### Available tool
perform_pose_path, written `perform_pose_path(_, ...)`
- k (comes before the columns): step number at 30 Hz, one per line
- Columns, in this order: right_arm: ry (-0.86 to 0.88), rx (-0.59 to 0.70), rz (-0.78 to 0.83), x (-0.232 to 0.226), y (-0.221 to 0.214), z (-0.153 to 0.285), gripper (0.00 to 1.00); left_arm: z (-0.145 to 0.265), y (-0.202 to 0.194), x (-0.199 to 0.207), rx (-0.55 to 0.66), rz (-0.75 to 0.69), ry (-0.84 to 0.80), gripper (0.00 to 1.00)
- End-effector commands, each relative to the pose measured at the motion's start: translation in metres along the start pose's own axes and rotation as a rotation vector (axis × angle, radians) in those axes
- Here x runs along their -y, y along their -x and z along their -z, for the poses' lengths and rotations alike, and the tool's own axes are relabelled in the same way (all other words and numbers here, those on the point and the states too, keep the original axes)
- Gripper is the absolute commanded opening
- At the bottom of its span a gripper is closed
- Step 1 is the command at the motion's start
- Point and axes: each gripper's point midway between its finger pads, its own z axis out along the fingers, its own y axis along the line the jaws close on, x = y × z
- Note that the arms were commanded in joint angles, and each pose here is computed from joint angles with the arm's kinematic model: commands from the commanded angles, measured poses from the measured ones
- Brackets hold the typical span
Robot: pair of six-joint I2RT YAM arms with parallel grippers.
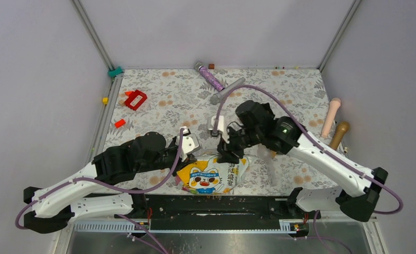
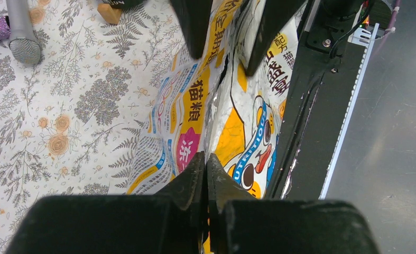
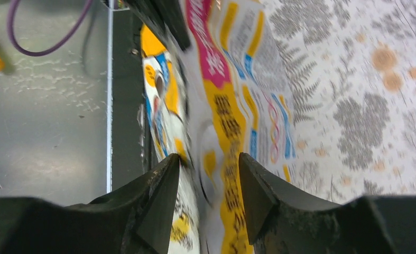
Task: Serve the pet food
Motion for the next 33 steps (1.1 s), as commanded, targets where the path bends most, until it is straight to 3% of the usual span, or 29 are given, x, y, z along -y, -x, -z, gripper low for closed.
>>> perform_pose_path(1, 0.067, 0.118, 0.107, -0.015, 0.055, -0.015, 0.52, 0.013, 0.034, 0.004, 0.131, 0.015, -0.019, 0.0)
perform_pose_path(10, 0.139, 0.161, 0.12, -0.027, 0.082, -0.034, 0.45, 0.016, 0.035, 0.004, 0.147, 0.021, -0.022, 0.0)
perform_pose_path(17, 0.186, 0.029, 0.111, -0.032, 0.063, -0.048, 0.41, 0.015, 0.036, -0.001, 0.154, 0.042, 0.008, 0.0)
perform_pose_path(21, 0.179, -0.056, 0.091, -0.029, 0.049, -0.047, 0.32, 0.015, 0.037, -0.002, 0.159, 0.055, 0.016, 0.0)
perform_pose_path(24, 0.165, -0.105, 0.096, -0.027, 0.039, -0.043, 0.19, 0.015, 0.036, -0.005, 0.158, 0.057, 0.031, 0.0)
perform_pose_path(33, 0.187, -0.188, 0.101, -0.035, 0.015, -0.029, 0.18, 0.019, 0.037, -0.003, 0.171, 0.057, 0.014, 0.0)
